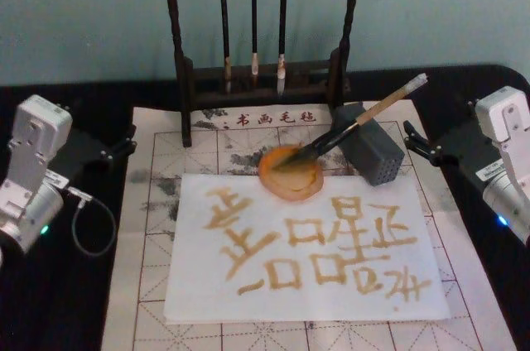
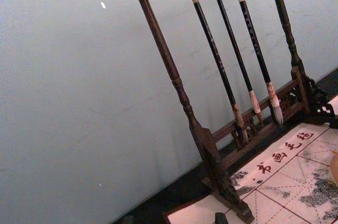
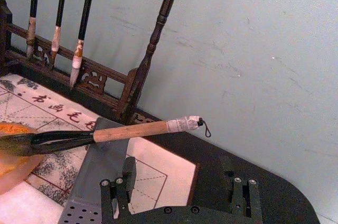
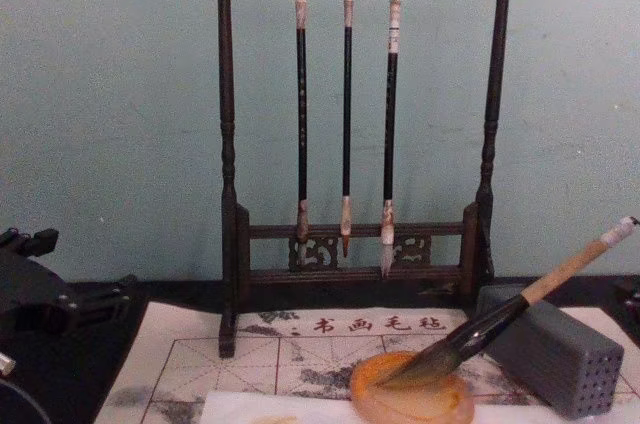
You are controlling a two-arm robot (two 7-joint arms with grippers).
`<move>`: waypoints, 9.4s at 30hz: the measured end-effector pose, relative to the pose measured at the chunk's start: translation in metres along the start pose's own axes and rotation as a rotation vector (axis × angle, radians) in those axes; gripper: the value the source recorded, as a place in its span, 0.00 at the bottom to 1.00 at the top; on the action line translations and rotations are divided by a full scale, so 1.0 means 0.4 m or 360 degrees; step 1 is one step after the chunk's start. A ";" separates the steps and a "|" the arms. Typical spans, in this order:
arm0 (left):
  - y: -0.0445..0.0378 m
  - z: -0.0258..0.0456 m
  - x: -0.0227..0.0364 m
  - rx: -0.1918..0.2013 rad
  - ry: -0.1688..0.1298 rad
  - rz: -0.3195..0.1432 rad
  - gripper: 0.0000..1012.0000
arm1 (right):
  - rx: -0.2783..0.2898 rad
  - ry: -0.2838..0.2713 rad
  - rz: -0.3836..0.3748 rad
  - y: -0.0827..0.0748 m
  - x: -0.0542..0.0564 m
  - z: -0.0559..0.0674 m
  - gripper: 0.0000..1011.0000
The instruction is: Pick up the brush from the inkstone, write on the paper, then place the brush back to its original position.
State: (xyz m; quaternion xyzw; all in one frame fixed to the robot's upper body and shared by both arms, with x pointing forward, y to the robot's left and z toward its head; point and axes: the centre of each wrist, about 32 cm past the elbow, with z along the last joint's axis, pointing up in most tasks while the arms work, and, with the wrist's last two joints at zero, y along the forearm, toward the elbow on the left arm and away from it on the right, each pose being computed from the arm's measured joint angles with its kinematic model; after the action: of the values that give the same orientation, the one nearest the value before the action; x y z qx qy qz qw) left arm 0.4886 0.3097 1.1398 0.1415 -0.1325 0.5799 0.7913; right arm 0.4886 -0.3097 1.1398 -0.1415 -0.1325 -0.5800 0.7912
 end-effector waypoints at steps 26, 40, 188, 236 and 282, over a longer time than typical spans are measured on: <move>0.000 0.000 0.000 0.0000 0.0000 0.0000 0.99 | 0.0000 0.0000 0.0000 0.000 0.000 0.000 0.99; 0.000 0.000 0.000 0.0000 0.0000 0.0000 0.99 | 0.0000 0.0000 0.0000 0.000 0.000 0.000 0.99; 0.000 0.000 0.000 0.0000 0.0000 0.0000 0.99 | -0.0298 0.2091 0.0120 0.156 -0.032 0.089 0.99; 0.000 0.000 0.000 0.0000 0.0000 0.0000 0.99 | -0.0296 0.2093 0.0127 0.156 -0.031 0.089 0.18; 0.000 0.000 0.000 0.0000 0.0000 0.0000 0.99 | 0.0291 0.1087 0.0477 0.030 -0.066 0.141 0.18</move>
State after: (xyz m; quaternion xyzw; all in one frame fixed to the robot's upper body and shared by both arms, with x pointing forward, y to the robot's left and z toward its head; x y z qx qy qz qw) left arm 0.4886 0.3097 1.1398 0.1415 -0.1325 0.5799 0.7913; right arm 0.4899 -0.2615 1.1812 0.1132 0.1096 -0.4574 0.8752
